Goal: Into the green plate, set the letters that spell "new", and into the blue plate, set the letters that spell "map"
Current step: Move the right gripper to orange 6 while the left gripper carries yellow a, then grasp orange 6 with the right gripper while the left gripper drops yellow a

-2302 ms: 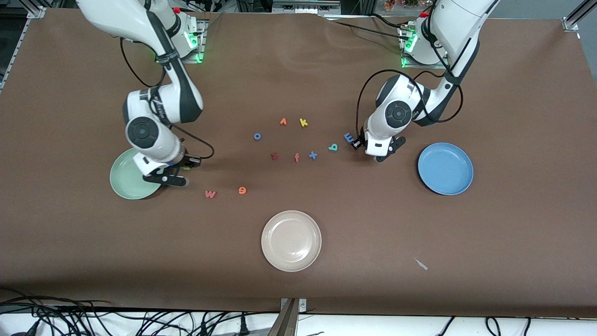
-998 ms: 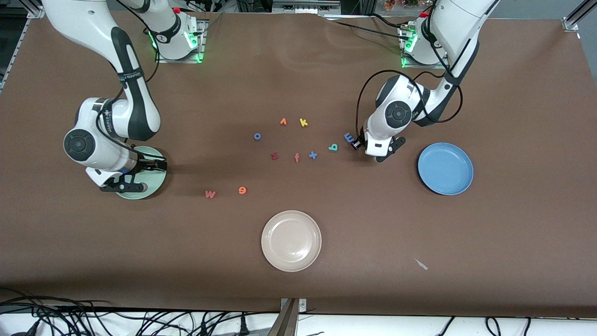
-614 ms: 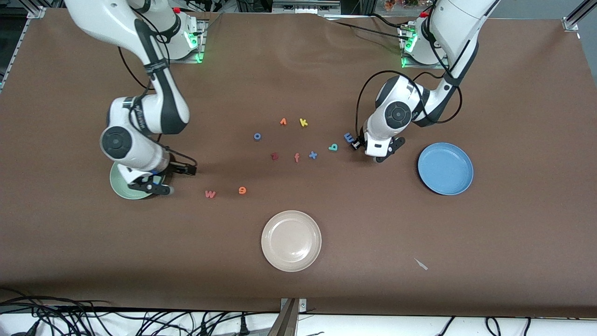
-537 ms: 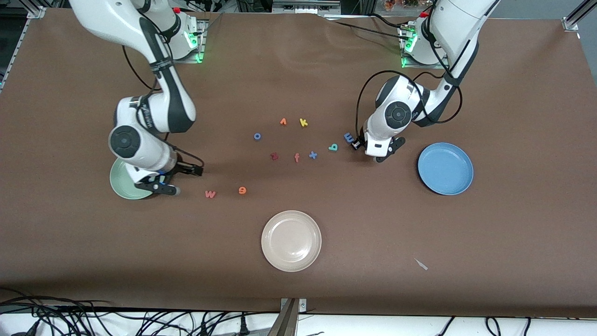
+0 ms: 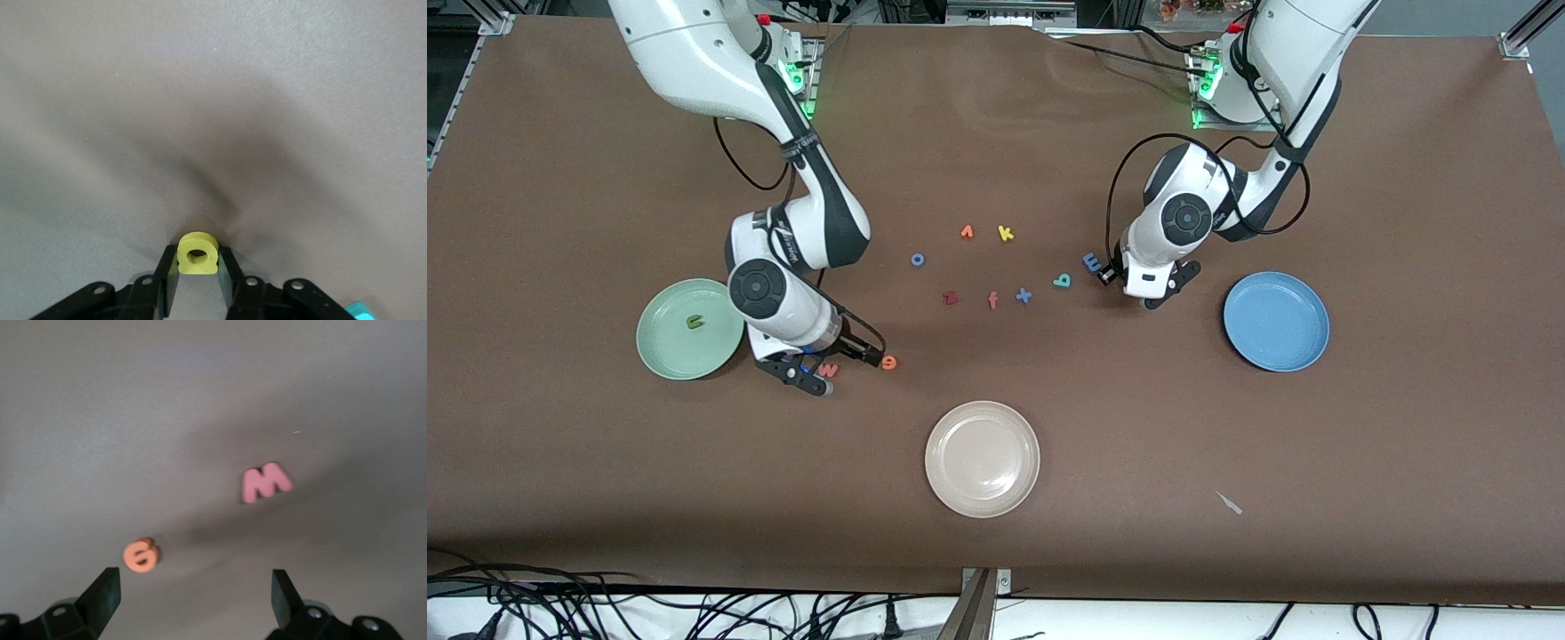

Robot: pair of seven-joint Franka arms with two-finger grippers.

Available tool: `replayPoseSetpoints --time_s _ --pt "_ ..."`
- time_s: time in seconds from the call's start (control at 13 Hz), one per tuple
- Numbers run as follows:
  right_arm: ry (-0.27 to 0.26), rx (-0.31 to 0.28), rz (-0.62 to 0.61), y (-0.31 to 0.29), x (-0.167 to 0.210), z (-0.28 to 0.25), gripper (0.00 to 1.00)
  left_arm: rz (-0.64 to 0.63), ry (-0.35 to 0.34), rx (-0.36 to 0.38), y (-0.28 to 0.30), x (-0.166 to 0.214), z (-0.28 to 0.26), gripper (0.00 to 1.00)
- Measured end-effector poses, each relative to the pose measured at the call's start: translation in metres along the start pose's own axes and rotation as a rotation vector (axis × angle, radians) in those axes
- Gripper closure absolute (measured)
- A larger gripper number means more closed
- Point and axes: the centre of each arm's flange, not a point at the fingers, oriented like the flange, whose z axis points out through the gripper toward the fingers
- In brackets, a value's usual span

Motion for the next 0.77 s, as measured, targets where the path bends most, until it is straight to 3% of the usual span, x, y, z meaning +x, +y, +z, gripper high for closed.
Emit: replayPoseSetpoints --time_s 0.31,0.54,0.77 --pt "0.006 0.011 0.013 -0.019 -0.009 0.025 0.0 0.04 -0.011 0.017 0.017 0.025 -0.043 0.72" --pt "-0.002 0.001 -0.001 -0.025 -0.018 0.038 0.0 0.084 -0.025 0.02 0.004 0.081 -0.095 0.72" --pt "0.004 0.002 -0.015 -0.032 -0.027 0.05 0.05 0.183 0.005 0.066 -0.048 0.153 -0.122 0.72"
